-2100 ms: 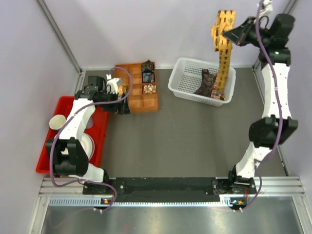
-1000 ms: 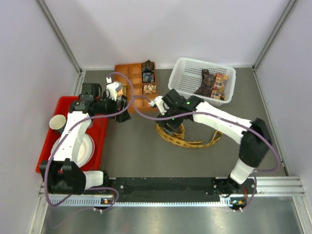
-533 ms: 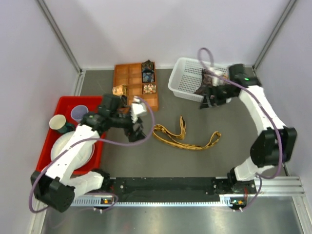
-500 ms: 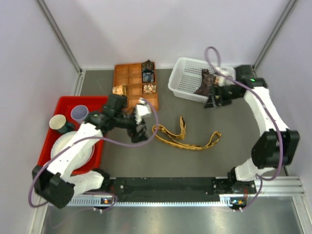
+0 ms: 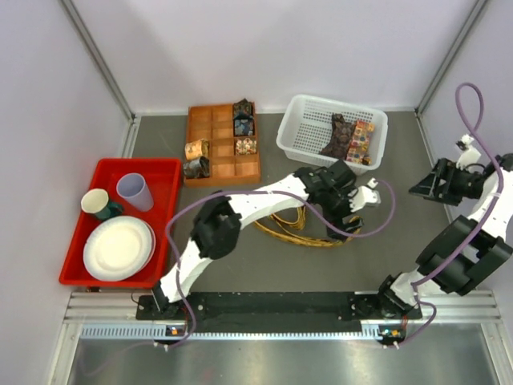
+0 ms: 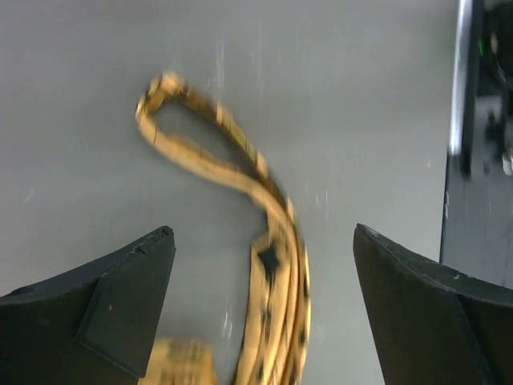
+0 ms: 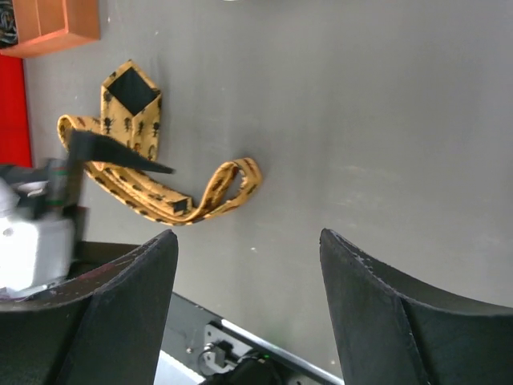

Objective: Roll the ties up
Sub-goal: Flatten out the tie at the center of the board.

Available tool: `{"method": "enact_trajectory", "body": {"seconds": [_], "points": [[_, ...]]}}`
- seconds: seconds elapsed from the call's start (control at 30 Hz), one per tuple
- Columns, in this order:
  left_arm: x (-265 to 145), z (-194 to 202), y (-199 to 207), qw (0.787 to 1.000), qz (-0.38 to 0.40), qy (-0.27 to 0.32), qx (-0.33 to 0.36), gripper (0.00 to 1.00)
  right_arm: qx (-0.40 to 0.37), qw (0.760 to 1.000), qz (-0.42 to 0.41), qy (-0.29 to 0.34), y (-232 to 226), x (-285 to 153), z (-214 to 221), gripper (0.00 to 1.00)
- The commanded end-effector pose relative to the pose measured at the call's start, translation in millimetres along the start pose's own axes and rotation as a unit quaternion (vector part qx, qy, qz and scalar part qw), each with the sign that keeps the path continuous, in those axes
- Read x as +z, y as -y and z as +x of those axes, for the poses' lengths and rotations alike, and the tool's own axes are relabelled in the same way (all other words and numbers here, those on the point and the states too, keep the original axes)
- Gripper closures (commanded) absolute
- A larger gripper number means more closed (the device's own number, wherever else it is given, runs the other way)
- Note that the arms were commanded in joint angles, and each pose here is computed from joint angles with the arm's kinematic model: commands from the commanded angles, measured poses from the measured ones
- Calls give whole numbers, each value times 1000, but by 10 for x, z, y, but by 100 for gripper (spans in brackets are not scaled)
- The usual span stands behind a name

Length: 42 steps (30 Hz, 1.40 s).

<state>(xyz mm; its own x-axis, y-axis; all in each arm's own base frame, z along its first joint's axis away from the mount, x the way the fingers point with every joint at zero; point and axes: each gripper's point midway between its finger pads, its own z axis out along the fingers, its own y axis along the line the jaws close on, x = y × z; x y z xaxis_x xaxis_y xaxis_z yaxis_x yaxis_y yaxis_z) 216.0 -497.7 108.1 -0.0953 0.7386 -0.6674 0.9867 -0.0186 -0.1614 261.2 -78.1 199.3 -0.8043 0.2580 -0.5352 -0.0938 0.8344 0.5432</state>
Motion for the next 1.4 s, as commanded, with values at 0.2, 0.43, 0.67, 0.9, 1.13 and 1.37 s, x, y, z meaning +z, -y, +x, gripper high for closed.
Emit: {"method": "enact_trajectory", "body": {"seconds": [0.2, 0.43, 0.67, 0.9, 1.13, 1.37], "points": [[633, 315, -23, 994, -19, -64, -88, 6, -23, 999, -47, 3, -175, -222, 70, 30], [453, 459, 193, 994, 30, -91, -50, 79, -36, 998, -58, 2, -244, -178, 40, 31], [-1054, 405, 1041, 973, 224, 39, 36, 100, -106, 990, -69, -59, -525, 383, 188, 30], [-2123, 1257, 817, 975, 217, 39, 20, 100, -327, 935, -67, -118, -1077, 1180, 230, 18], [-2636, 1861, 743, 991, 87, 41, 95, 100, -508, 846, -107, -121, -1745, 1852, 329, 11], [-2777, 2193, 860, 994, 50, 12, 101, 100, -608, 763, -149, -160, -2149, 2288, 874, 11]]}}
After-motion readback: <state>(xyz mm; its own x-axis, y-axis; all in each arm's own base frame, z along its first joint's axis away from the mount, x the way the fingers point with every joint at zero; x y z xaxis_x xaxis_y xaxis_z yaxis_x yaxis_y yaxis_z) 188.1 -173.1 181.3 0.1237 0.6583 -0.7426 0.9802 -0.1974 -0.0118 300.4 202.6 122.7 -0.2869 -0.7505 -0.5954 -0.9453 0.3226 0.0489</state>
